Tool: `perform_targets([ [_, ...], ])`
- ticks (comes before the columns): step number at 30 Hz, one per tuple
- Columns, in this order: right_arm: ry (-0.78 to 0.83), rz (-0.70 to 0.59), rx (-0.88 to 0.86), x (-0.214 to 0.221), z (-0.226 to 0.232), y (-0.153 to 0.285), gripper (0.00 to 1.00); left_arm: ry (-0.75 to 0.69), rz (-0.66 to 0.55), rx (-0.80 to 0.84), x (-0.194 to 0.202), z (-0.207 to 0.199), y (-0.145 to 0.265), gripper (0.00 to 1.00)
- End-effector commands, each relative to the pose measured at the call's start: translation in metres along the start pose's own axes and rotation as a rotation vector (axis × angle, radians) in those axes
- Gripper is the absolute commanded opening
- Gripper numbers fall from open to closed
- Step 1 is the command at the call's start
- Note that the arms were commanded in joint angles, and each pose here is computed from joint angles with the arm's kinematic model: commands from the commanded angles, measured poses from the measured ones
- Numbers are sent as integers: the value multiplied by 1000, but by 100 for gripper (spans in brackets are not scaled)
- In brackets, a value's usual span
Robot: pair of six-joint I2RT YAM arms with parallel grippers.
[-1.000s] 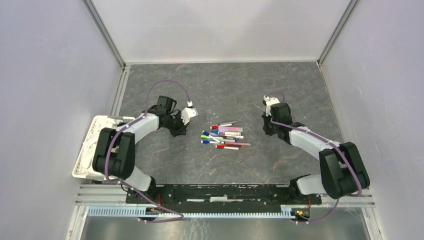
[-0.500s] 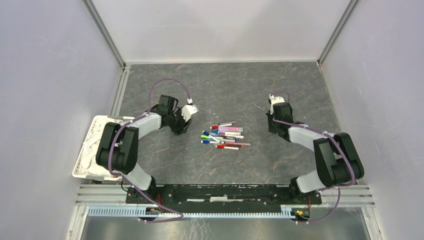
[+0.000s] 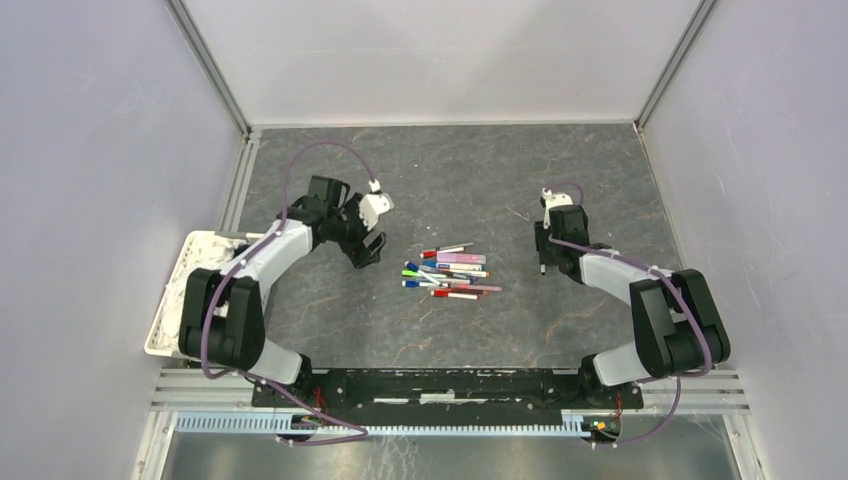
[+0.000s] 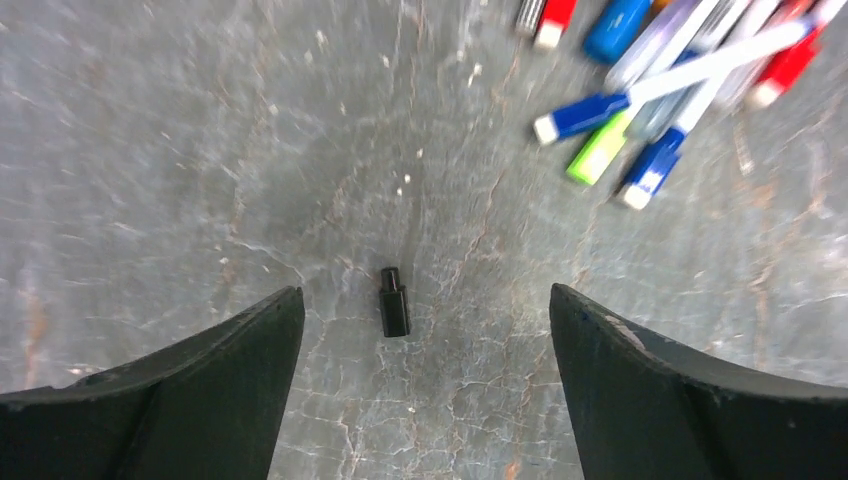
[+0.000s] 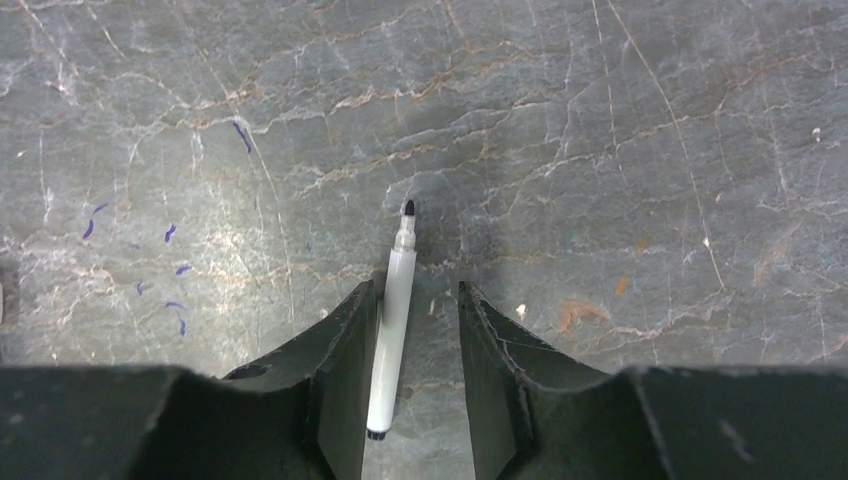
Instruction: Open the pen caps
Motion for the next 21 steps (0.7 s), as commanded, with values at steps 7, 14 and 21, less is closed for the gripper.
perform_targets([
  [7, 30, -129, -236, -55, 30, 41, 67, 105, -242, -82, -94, 13, 100, 100],
  [14, 377, -54, -510, -70, 110, 39, 66, 106, -321, -175, -113, 5, 151, 100],
  [21, 630, 48, -634, -65, 164, 3, 55, 101, -309, -140, -106, -12, 162, 100],
])
Point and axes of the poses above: each gripper's point midway between its finger pads, its own y axis back along the fingers, its own z axis along the line the jaws close on, x = y × z, the point moved 9 cm from there along y, back along the fingers, and after that the axes turned 13 degrees about -y, right-handed, at the moved point
